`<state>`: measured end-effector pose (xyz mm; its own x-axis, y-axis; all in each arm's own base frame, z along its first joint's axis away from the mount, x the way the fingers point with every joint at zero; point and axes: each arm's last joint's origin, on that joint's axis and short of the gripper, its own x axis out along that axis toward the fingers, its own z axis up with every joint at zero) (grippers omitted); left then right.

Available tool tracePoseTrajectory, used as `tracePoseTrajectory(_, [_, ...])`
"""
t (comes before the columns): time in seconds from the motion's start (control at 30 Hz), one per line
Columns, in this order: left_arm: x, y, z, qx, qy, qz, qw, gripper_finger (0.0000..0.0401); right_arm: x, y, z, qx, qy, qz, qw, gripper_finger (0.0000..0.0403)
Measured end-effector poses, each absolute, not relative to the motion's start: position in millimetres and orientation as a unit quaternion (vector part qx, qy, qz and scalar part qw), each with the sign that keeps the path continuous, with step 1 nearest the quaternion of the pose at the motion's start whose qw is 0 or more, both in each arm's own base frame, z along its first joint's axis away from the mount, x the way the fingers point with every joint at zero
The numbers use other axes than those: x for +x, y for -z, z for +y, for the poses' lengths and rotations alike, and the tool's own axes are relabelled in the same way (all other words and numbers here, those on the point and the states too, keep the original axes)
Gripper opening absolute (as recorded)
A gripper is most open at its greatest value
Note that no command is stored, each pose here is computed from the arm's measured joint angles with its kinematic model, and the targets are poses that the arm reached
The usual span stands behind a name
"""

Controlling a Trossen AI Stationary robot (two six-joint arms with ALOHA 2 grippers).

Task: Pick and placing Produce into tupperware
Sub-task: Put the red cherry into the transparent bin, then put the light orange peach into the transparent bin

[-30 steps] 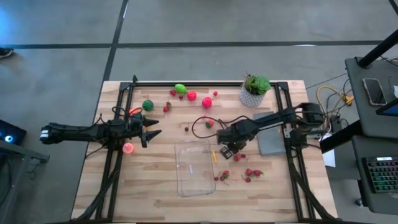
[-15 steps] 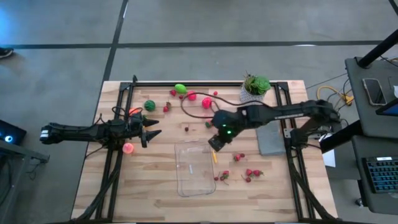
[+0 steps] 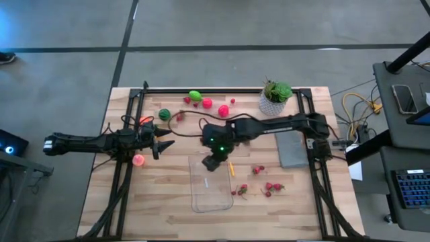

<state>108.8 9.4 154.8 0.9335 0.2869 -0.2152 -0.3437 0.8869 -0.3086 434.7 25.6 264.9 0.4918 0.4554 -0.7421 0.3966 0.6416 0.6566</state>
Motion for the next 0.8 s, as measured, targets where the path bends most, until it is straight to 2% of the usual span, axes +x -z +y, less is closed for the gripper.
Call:
tracePoseTrajectory(0.23, [110, -162, 9, -0.179, -0.157, 0.046, 0.97, 0.0274, 439, -299, 11, 0.404, 0.044, 0.448, 0.796, 0.0231])
tracePoseTrajectory(0.33, [111, -178, 10, -0.194, -0.143, -0.038, 0.97, 0.0274, 429, -323, 6, 0.379, 0.106, 0.425, 0.815, 0.0256])
tracePoseTrajectory(0.47, [107, -204, 11, -0.318, -0.117, -0.189, 0.921, 0.0274, 411, -340, 2, 0.323, 0.18, 0.447, 0.815, 0.0277])
tracePoseTrajectory(0.63, [98, -229, 11, -0.334, -0.085, -0.31, 0.886, 0.0274, 402, -341, -4, 0.302, 0.216, 0.477, 0.797, 0.029])
tracePoseTrajectory(0.7, [100, -243, 10, -0.325, -0.071, -0.303, 0.893, 0.0274, 401, -339, -8, 0.301, 0.221, 0.48, 0.794, 0.0292])
tracePoseTrajectory(0.8, [109, -265, 9, -0.278, -0.103, -0.168, 0.94, 0.0268, 401, -337, -16, 0.305, 0.229, 0.481, 0.79, 0.0294])
